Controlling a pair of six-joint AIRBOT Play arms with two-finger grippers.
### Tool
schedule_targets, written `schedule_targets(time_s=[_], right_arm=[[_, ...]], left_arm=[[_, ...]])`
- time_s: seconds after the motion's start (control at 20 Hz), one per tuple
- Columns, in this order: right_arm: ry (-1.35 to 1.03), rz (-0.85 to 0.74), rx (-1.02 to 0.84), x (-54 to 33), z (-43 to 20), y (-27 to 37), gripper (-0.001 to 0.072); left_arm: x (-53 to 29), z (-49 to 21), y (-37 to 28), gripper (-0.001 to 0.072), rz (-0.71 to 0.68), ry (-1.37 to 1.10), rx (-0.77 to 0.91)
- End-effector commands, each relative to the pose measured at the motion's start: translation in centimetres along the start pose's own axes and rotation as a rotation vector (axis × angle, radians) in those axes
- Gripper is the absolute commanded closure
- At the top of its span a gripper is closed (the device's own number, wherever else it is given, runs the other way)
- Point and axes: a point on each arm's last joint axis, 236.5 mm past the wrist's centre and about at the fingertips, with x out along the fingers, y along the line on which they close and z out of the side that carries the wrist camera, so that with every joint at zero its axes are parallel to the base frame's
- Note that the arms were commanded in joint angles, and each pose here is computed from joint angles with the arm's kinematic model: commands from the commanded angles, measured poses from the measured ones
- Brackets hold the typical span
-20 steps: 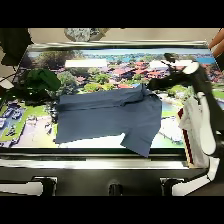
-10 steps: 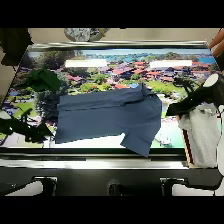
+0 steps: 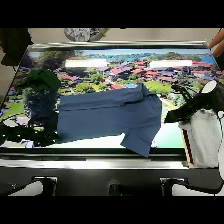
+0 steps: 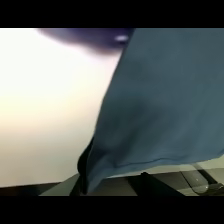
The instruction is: Fold the shirts.
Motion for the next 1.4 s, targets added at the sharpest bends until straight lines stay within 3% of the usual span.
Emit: schedule_targets(time_s=[0.0, 0.05, 0.1, 0.15, 0.6, 0.75, 0.85, 0.95, 1.0, 1.05, 1.1, 1.25, 1.35], right_arm=[[0.009, 0.007, -0.004, 0.0, -0.3, 0.2, 0.0216], [0.008, 0.005, -0.003, 0.1, -0.5, 0.3, 0.0216], [0.009, 0.004, 0.000, 0.3, -0.7, 0.3, 0.0216], [0.011, 0.000, 0.006, 0.8, -1.0, 0.2, 0.0216], [-0.130, -0.083, 0.199, 5.0, 0.8, -3.1, 0.0216], [-0.094, 0.011, 0.248, 7.6, 1.0, -2.4, 0.0218], [-0.096, 0.087, 0.281, 9.1, 1.7, -1.6, 0.0271], [-0.079, 0.131, 0.307, 10.2, 1.7, -1.2, 0.0276], [-0.071, 0.137, 0.319, 10.5, 1.6, -1.3, 0.0326], [-0.068, 0.139, 0.328, 10.5, 1.6, -1.3, 0.0535], [-0.070, 0.141, 0.336, 10.5, 1.7, -1.2, 0.0672], [-0.129, 0.130, 0.205, 8.3, 3.2, -0.9, 0.0674], [-0.278, 0.026, 0.038, 2.1, 6.6, -0.9, 0.0674]], left_arm=[[0.9, 1.7, 0.3, 0.0355, 0.040, -0.066, 0.014], [0.9, 2.0, 0.2, 0.0498, 0.044, -0.079, 0.013], [0.9, 2.2, 0.3, 0.0534, 0.046, -0.086, 0.010], [0.8, 2.2, 0.3, 0.0667, 0.045, -0.086, 0.008], [0.5, 2.0, 0.1, 0.0676, 0.042, -0.088, 0.019], [0.4, 2.0, 0.0, 0.0676, 0.042, -0.092, 0.023], [0.4, 2.1, 0.0, 0.0675, 0.042, -0.092, 0.023], [0.2, 2.4, -0.2, 0.0676, 0.038, -0.101, 0.025], [0.0, 2.7, -0.3, 0.0676, 0.036, -0.111, 0.026], [-0.2, 3.0, -0.5, 0.0676, 0.034, -0.123, 0.029], [-0.5, 3.5, -0.6, 0.0676, 0.035, -0.137, 0.034], [-3.3, 5.9, -2.2, 0.0679, 0.031, -0.209, 0.084], [-9.3, 9.2, -5.9, 0.0680, 0.031, -0.387, 0.191]])
